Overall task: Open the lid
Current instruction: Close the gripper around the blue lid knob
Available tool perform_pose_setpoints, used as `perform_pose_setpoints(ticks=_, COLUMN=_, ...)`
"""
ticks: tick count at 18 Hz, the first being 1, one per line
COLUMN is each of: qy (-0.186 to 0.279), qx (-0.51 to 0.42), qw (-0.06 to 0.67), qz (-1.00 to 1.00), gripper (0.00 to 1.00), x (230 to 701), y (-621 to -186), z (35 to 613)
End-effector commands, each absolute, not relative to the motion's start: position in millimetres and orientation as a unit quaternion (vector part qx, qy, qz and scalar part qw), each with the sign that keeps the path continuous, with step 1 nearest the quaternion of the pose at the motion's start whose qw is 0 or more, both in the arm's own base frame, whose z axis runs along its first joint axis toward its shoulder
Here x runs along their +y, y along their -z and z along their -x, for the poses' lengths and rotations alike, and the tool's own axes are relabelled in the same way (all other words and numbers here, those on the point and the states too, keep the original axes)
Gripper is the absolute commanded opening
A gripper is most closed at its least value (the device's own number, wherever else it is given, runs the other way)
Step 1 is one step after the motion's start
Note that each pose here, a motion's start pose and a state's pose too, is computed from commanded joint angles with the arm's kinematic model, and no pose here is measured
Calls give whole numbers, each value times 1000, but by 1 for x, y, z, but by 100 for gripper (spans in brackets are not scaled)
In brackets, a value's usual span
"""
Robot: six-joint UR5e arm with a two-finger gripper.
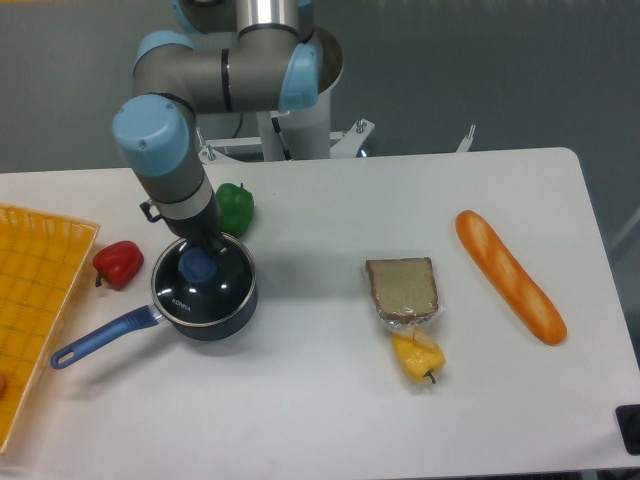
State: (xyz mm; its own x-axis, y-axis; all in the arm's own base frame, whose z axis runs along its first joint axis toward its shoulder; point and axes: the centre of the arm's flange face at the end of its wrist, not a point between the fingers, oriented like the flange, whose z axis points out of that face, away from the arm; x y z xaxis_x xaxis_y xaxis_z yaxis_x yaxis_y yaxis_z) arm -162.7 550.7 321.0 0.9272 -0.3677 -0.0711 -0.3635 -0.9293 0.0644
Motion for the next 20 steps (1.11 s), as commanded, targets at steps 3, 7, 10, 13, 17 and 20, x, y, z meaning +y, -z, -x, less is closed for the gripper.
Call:
perform_pose_setpoints(ticks=3, qy=42, qx=-187, qw=23, qz=-981, gripper=100, x=551, y=-323, z=163)
perform_pose_setpoints(ticks=7, qy=43, qx=-185, qw=23, qz=-981, gripper=100, x=551, y=-324, z=163)
perform_pose_setpoints(ticks=10, qy=43, qx=-185, qw=22, qz=-981, gripper=100, x=551, y=-325, z=163)
perform_pose_setpoints(ticks=13, qy=44, qx=-185, qw=21, qz=-982, gripper=100, x=551, y=-326, z=163)
perform_pose_setpoints(ticks=17, qy=44, qx=-185, qw=21, qz=-981, gripper=100, x=550, y=-326, z=163)
perform_pose_setpoints(ticks=20, qy=44, qx=-184, qw=23, qz=-982, gripper=100, x=550, y=-324, z=163)
